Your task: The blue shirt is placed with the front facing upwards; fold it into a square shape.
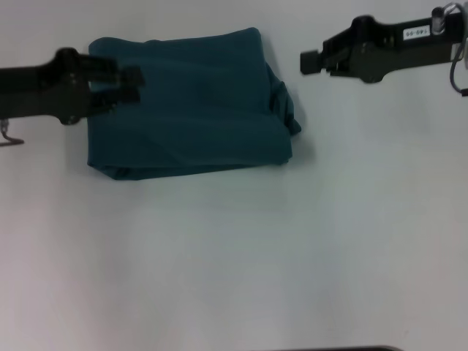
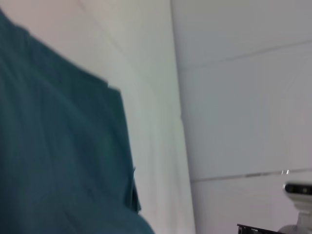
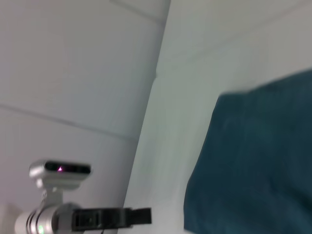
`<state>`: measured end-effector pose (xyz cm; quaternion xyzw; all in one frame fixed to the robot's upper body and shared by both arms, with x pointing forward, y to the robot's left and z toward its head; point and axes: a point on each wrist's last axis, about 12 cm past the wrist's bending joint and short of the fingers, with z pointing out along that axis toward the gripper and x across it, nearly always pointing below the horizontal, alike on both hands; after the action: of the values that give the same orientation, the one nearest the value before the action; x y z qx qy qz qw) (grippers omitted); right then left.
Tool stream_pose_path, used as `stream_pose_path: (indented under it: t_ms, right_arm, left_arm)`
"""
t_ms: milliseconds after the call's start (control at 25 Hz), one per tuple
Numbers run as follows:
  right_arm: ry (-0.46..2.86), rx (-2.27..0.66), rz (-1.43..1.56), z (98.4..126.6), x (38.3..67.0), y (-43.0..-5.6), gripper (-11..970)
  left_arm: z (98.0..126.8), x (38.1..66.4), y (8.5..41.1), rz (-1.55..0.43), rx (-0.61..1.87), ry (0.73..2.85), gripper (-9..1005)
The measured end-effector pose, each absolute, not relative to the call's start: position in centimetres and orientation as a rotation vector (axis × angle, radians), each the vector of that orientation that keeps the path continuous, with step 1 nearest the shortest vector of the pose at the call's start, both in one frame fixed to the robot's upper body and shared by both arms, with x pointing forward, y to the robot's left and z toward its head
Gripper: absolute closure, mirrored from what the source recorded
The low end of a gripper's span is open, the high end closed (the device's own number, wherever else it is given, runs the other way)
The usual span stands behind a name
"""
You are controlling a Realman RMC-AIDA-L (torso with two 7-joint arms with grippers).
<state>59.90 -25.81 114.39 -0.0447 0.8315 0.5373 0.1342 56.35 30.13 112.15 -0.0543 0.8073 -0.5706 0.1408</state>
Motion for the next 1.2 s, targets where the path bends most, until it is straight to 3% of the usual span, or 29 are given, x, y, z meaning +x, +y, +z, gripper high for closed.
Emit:
stream_pose_path:
  t_ms: [280,560,1200]
  right_arm:
    - [2.511,-0.159,1.542,111.9,59.5,-21.8,957]
    - [2.581,-0.085,1.473,107.9,58.4,-18.1,956]
    - [2.604,0.026,1.340,106.5,58.8,-19.4,955]
  left_arm:
    - [111.3,56.9,27.9,-1.595,-0.078,2.442,711]
    - [109.5,57.1,26.0,-1.499,-0.066,2.529,1001]
    - [108.3,58.5,24.7,-1.284,-0.044,2.649,996]
